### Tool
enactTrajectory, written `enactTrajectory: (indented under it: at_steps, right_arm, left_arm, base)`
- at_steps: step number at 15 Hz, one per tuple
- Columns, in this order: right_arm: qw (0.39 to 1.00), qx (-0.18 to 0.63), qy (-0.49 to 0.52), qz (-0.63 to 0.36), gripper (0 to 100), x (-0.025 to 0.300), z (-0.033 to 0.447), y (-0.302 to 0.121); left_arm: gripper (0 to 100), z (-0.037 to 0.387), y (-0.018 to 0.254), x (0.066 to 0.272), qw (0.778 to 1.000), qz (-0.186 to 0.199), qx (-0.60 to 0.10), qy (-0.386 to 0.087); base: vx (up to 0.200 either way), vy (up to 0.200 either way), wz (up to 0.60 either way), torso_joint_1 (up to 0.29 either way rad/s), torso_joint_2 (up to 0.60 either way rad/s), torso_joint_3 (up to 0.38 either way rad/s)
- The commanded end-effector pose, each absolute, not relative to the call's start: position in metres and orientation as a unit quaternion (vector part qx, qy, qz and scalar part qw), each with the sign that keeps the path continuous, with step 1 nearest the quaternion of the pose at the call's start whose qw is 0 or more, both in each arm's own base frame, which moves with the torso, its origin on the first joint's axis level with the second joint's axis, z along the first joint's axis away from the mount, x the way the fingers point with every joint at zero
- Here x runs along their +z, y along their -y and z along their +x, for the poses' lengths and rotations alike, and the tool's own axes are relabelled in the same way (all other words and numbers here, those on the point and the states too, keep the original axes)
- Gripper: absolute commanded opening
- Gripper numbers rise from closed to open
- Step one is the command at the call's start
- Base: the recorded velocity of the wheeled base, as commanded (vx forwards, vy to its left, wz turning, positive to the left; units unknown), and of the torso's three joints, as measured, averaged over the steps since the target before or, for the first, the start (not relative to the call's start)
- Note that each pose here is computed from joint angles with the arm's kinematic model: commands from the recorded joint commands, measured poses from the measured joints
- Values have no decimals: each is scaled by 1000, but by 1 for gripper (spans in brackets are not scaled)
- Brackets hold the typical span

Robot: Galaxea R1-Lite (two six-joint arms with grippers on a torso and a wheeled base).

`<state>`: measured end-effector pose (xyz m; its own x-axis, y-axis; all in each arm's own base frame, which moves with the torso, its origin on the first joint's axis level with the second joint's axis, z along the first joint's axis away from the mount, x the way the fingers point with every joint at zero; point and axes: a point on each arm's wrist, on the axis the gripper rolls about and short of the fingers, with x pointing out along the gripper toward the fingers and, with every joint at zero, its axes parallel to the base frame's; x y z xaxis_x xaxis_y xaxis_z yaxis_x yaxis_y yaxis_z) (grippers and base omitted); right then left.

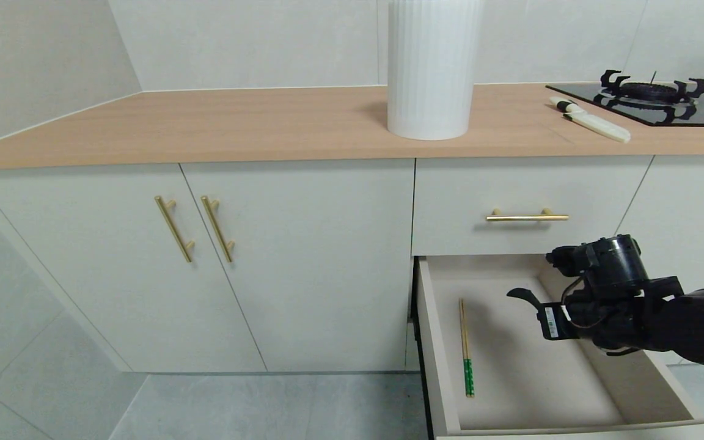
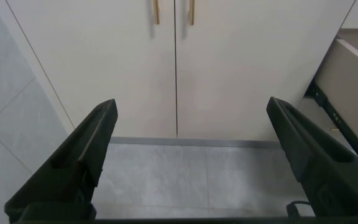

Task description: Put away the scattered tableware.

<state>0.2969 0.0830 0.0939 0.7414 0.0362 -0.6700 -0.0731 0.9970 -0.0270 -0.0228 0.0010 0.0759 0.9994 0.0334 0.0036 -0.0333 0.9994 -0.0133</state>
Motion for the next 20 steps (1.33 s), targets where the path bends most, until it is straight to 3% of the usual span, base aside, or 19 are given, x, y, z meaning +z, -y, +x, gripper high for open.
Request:
enactTrajectory:
  at_steps: [1, 5, 10, 20]
  right_arm:
    - [926, 27, -374, -31, 0, 63, 310, -87]
    - [929, 25, -367, -28, 0, 15, 332, -93]
    - [924, 23, -381, -32, 0, -18, 339, -95]
    - [922, 9, -386, -37, 0, -30, 343, -93]
  left_arm:
    - [100, -23, -1, 76, 1000, -7, 17, 2]
    - [100, -23, -1, 76, 1000, -7, 17, 2]
    - [100, -23, -1, 76, 1000, -7, 17, 2]
    - [100, -23, -1, 76, 1000, -7, 17, 2]
  base:
    - [0, 0, 0, 0, 0, 0]
    - [0, 0, 0, 0, 0, 0]
    - [0, 0, 0, 0, 0, 0]
    - [0, 0, 0, 0, 0, 0]
